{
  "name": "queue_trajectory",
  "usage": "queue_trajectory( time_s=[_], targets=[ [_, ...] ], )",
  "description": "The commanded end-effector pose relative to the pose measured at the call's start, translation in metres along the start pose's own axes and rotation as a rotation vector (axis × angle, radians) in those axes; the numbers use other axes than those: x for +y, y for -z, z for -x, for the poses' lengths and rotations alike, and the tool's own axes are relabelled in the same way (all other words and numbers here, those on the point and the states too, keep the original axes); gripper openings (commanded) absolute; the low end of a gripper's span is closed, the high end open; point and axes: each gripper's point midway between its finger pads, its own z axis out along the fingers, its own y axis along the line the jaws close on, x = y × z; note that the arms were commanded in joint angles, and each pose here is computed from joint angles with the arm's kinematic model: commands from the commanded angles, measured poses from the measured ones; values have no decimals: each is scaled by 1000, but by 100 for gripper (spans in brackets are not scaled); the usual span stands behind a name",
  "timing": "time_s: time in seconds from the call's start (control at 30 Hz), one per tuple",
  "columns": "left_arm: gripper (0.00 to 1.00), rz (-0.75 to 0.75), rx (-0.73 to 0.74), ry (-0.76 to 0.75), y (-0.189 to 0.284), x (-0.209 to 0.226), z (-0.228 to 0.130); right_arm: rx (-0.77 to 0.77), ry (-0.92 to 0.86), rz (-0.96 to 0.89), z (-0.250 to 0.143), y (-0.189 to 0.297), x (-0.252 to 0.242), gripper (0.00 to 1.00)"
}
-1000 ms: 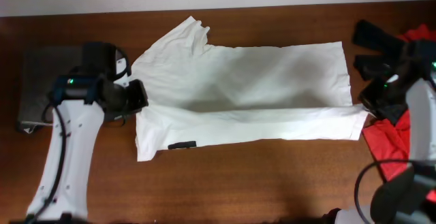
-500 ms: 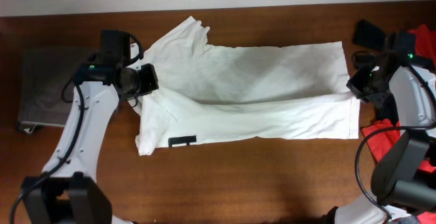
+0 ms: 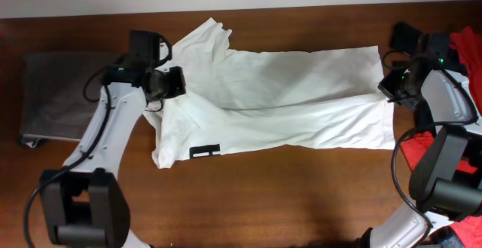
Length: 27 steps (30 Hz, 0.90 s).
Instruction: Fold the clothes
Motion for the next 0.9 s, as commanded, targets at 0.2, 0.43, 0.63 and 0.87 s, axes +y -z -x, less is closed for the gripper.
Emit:
queue_trajectory(
  time_s=[0.2,0.43,0.63,0.87],
  targets=[
    [1,62,35,-38,-46,8,-2,8,39,-8,-1,-24,10,4],
    [1,152,-6,-45,-47,22,6,-4,47,-77,0,-40,0,16],
    [25,151,-40,-45,-47,21,15,-22,99,-69,5,-41,3,60],
    [64,161,-101,-46,-11,13,49,-52,164,-58,25,-7,8,88]
  ],
)
